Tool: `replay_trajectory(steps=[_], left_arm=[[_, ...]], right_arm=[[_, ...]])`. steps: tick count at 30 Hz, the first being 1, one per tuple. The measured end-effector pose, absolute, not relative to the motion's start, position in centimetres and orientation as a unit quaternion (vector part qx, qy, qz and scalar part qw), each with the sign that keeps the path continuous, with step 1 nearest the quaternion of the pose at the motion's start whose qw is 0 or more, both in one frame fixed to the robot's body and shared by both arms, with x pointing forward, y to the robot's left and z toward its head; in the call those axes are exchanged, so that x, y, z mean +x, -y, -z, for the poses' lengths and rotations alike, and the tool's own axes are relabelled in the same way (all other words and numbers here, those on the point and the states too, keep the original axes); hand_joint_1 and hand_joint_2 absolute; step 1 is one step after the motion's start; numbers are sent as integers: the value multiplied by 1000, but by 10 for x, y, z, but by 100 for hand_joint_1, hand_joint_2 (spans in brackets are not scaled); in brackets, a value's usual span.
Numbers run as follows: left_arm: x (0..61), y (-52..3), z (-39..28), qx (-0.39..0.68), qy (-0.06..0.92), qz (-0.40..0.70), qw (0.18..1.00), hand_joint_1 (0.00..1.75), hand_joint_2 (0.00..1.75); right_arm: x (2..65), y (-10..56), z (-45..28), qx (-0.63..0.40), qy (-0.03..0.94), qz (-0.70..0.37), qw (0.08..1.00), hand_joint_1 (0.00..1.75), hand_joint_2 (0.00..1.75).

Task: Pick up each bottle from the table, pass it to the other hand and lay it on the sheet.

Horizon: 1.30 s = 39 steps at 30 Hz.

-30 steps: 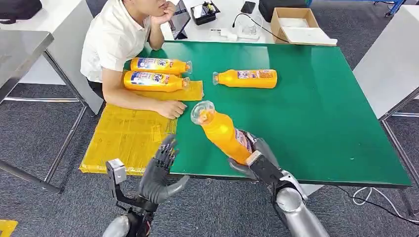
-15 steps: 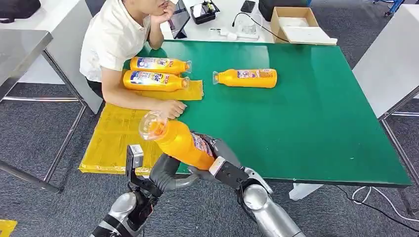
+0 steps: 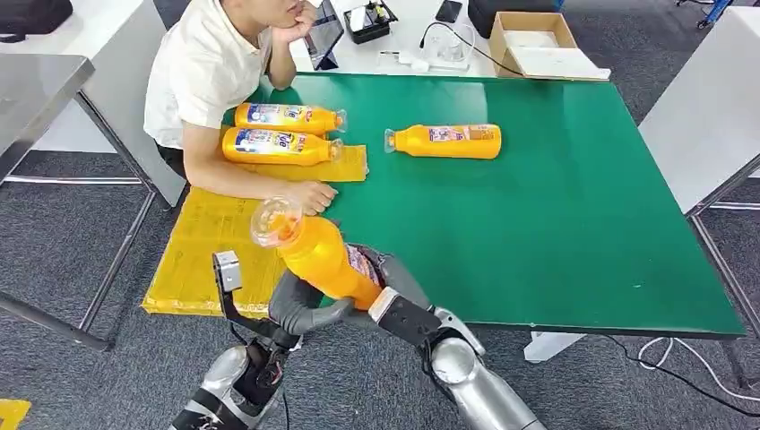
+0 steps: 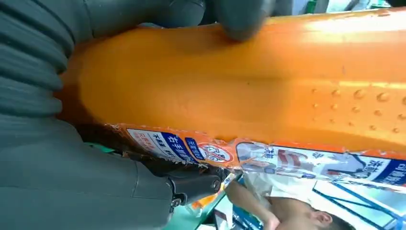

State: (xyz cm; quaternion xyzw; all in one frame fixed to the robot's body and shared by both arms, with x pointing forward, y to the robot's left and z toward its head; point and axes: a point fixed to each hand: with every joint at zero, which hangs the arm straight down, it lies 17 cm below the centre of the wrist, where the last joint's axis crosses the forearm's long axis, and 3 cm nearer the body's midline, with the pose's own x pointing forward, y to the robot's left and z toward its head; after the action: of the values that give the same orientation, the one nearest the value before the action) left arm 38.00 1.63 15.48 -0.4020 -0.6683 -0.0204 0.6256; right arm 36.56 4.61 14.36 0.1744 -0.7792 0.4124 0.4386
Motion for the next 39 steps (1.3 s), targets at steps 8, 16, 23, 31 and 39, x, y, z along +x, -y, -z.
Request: replay_trajectory(steps=[8, 16, 23, 31, 39], left_arm=[[363, -20, -175, -454, 662, -7, 596, 0, 175], [364, -24, -173, -418, 678, 10, 605, 0, 175], [364, -21, -167, -406, 678, 24, 612, 175, 175], [366, -18, -163, -397, 681, 41, 614, 175, 175], [366, -15, -163, -390, 686, 56, 612, 175, 175]], right_arm=[[371, -39, -127, 136, 779, -422, 444, 166, 175], [373, -32, -107, 111, 767, -435, 459, 171, 175], [375, -31, -95, 101, 755, -447, 469, 175, 175], [377, -34, -91, 110, 745, -453, 477, 175, 175], [378, -38, -91, 112, 741, -456, 481, 161, 175]])
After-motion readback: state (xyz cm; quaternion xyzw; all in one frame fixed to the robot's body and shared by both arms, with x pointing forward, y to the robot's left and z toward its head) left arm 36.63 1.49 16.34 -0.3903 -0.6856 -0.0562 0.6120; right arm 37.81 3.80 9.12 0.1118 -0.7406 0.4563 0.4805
